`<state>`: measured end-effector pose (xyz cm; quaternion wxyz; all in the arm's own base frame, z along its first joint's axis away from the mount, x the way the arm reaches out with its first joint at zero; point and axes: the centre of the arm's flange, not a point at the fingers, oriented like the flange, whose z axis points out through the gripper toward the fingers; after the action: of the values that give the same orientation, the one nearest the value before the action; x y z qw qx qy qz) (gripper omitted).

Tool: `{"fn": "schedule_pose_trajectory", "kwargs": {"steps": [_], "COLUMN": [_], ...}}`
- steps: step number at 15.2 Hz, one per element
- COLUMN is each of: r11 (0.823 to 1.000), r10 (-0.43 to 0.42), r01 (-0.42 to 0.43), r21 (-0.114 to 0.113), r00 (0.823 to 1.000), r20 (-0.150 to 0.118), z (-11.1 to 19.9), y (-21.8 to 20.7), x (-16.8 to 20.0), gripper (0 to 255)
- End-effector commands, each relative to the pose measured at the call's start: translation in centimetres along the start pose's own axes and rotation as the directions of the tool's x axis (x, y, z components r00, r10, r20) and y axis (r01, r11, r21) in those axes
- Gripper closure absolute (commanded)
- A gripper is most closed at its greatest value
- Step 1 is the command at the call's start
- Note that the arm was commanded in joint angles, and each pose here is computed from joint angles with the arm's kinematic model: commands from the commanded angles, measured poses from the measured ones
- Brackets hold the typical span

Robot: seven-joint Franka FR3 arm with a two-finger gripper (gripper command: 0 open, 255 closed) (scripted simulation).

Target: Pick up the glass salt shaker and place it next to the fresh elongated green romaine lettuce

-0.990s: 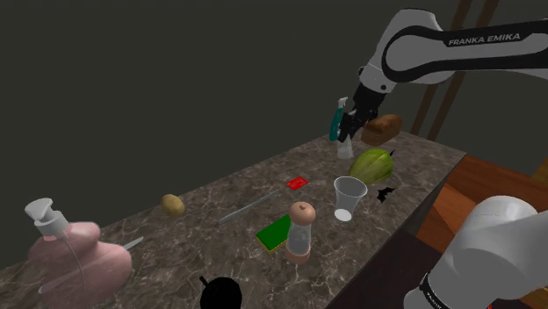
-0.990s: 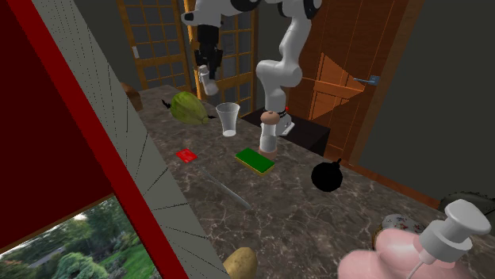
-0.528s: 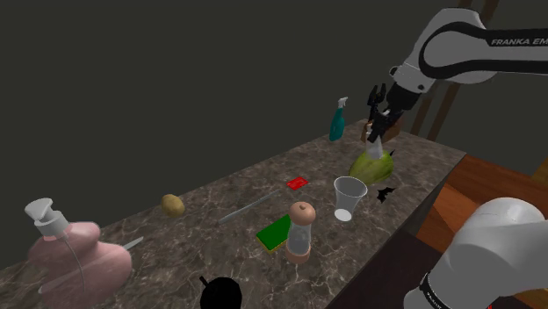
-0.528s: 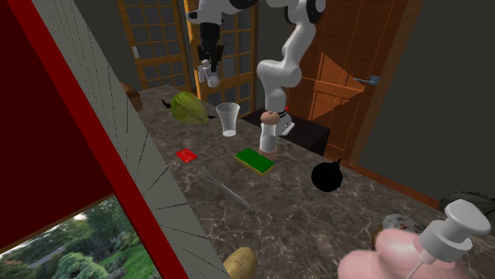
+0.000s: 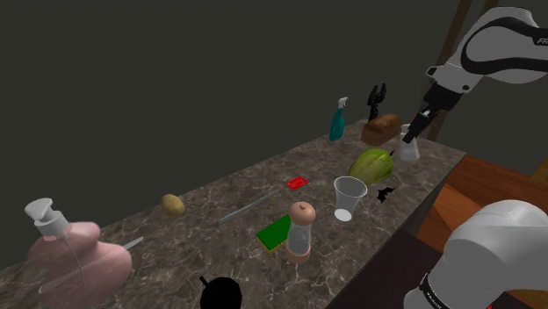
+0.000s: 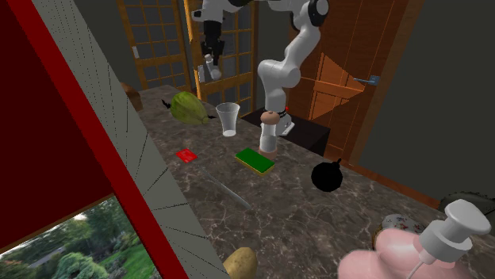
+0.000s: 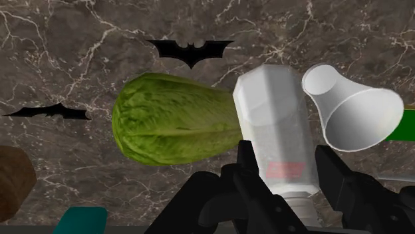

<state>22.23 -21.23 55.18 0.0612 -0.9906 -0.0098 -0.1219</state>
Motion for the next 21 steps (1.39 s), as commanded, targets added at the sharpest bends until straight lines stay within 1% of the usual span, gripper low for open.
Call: {"fn": "schedule_pose_trajectory", "kwargs": {"steps": [1,21], "r11": [1.0,1.0], "r10": [-0.001,-0.001], "r01": [0.001,0.001], "r21": [0.0,0.0], "r00": [1.0,1.0], "r20": [0.001,0.001], "z": [-0.4,9.7], "y": [1.9,3.2], "x": [-2.0,-4.5], "gripper": [255,255]}}
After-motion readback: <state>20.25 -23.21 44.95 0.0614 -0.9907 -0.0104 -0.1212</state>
